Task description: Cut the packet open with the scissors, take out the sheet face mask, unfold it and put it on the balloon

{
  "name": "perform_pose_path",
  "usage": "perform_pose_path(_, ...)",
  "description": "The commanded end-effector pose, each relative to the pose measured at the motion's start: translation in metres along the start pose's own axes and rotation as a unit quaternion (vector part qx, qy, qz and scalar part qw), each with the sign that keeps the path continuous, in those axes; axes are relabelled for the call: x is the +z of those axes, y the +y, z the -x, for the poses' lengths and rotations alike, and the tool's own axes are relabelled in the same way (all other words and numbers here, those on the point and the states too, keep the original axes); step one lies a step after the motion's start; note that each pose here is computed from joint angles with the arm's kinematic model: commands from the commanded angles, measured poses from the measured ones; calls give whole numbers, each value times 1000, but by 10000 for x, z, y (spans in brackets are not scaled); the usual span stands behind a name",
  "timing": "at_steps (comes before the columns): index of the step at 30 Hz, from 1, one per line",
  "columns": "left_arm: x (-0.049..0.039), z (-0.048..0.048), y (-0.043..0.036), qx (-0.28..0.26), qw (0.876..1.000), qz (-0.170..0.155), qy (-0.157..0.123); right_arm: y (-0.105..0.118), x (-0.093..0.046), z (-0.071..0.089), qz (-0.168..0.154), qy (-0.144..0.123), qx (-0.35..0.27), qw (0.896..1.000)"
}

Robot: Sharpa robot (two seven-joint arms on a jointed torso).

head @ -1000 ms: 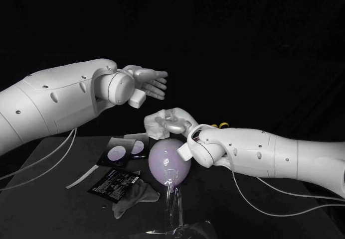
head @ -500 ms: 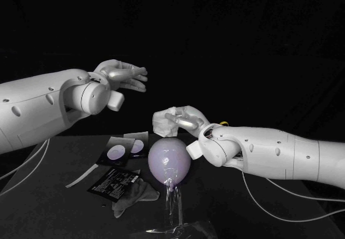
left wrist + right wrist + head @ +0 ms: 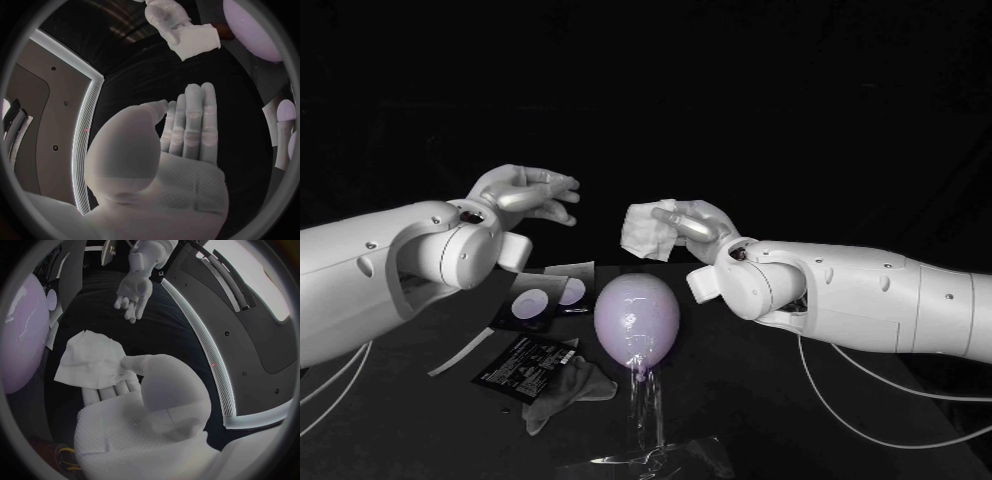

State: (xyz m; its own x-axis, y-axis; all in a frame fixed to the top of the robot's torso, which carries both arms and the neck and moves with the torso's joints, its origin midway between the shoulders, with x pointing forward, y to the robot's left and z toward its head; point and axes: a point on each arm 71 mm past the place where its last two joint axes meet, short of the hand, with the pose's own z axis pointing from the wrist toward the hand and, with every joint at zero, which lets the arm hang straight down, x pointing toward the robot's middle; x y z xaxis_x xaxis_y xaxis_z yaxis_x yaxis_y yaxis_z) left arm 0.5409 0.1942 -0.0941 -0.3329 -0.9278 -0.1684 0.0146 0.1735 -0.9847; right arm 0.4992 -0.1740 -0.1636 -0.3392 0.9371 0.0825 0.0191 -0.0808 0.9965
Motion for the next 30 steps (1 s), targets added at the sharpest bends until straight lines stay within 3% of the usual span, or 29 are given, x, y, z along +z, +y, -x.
perform_pose_path(1, -69, -70, 68, -16, 1000, -7, -8, 34, -21, 18, 3, -13, 41, 999)
perform_pose_path(5, -142, -187, 192, -28, 1000, 7, 4, 59, -47, 30, 3, -16, 50, 999)
perform_pose_path(11, -203, -365, 282, -42, 998, 28, 27, 83, -69, 33, 6, -17, 56, 998)
perform_pose_path(22, -253, -705, 368, -60, 994, 77, 58, 101, -83, -20, 9, -14, 58, 998)
perform_pose_path(30, -232, -898, 362, -67, 992, 87, 65, 101, -71, -86, 10, -9, 56, 998)
